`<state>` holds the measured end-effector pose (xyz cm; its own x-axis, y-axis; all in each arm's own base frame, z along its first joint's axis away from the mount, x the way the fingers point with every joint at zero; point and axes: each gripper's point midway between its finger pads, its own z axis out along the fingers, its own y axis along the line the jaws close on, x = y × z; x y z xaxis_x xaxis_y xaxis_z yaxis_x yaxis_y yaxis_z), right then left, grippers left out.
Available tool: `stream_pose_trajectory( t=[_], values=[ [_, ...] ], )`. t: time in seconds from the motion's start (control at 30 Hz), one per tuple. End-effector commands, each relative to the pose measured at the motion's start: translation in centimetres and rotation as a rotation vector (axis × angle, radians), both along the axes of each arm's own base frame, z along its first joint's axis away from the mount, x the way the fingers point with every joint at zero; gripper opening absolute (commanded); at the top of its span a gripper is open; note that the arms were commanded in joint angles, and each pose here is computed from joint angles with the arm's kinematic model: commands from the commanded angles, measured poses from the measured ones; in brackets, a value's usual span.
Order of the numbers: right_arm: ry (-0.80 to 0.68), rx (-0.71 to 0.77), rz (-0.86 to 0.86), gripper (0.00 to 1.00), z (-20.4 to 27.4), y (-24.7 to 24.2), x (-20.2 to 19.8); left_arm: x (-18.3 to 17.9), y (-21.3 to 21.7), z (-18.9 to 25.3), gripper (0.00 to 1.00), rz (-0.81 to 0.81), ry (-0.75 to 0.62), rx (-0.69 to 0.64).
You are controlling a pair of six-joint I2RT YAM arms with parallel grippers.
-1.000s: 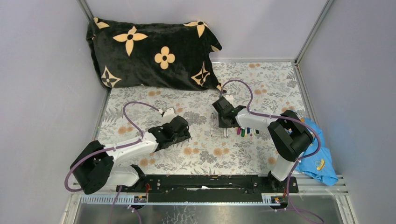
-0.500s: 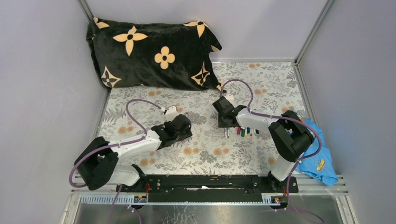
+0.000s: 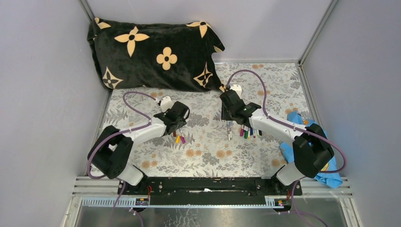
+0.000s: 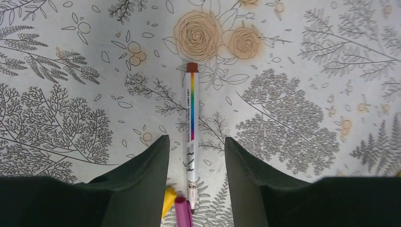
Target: Open the pen caps
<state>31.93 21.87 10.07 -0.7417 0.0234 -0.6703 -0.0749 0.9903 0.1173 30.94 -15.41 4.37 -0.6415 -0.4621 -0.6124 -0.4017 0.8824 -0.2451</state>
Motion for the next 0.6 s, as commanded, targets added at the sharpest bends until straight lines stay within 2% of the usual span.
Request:
stream_pose_trajectory(
  t=[0.0,0.33,0.5,0.57],
  values=[
    [-0.066,0.008,-0.017,0.40,2.9,-0.4,0.8,0.3,1.0,-1.0,0.52,-0.004,0.007,0.042],
    [-0.085,-0.009,-0.026,0.41,3.6,-1.2,0.6,0.8,0.4,-2.2,0.51,-0.025,0.027,0.040],
    [-0.092,-0.017,-0.033,0.41,3.6,-1.5,0.5,0.9,0.1,-2.9,0.35,-0.036,0.044,0.041],
    [-0.093,-0.018,-0.033,0.40,3.5,-1.6,0.4,0.8,0.1,-3.2,0.34,-0.035,0.048,0.043]
  ],
)
